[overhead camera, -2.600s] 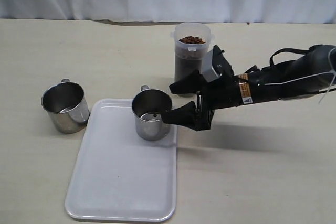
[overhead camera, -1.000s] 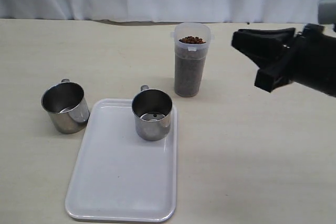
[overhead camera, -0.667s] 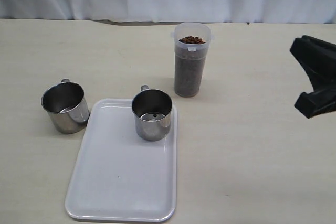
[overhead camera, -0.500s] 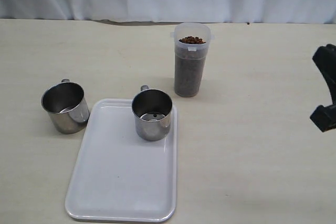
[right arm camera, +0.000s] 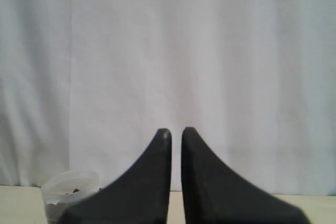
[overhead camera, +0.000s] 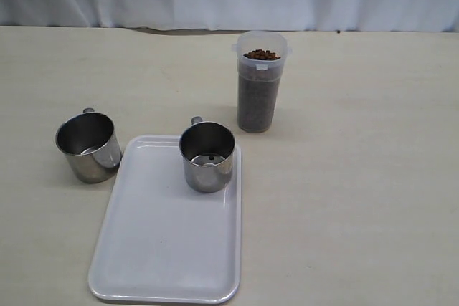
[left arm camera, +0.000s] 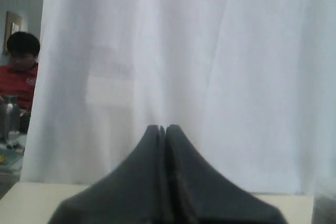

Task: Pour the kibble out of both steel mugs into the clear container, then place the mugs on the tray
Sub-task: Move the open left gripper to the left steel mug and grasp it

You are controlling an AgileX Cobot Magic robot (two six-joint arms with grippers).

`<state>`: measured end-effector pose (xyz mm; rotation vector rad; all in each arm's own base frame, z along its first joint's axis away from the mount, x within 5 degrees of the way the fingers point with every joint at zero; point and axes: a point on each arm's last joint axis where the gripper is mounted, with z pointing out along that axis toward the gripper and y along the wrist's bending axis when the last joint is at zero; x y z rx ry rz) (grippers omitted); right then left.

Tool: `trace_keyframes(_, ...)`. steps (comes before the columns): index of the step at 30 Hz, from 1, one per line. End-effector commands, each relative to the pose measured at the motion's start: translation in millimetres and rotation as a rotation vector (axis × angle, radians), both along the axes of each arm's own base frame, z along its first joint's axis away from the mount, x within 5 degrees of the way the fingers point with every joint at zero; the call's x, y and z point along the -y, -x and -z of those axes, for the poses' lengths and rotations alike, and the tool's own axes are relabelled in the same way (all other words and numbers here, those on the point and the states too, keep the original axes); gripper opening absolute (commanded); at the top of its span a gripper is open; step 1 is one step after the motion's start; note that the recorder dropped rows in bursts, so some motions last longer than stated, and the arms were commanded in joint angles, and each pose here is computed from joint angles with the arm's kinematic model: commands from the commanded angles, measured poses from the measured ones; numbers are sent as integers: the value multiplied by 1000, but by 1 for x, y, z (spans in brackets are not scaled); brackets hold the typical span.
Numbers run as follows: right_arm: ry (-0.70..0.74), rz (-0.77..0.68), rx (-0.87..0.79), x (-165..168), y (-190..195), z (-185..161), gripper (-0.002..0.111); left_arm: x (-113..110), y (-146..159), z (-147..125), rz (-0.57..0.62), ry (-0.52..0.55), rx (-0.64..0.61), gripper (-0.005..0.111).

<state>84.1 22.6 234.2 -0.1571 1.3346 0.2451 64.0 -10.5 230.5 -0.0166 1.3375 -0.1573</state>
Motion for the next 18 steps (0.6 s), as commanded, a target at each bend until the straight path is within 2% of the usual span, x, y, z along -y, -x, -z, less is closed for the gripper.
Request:
trace_keyframes(1, 7, 12, -6, 1, 1, 2, 5, 1, -25, 22, 38, -81, -267, 0)
trace_keyframes(4, 7, 12, -6, 1, 1, 2, 5, 5, -49, 49, 138, -127, -518, 0)
trace_keyframes(6, 7, 12, -6, 1, 1, 2, 5, 7, -57, 61, 196, -132, -603, 0)
trace_keyframes(10, 7, 12, -6, 1, 1, 2, 5, 13, -73, 79, 313, -196, -685, 0)
trace_keyframes(15, 8, 12, -8, 1, 1, 2, 5, 14, -90, 102, 370, -166, -771, 1)
trace_keyframes(18, 8, 12, -10, 1, 1, 2, 5, 14, -100, 115, 397, -173, -794, 11)
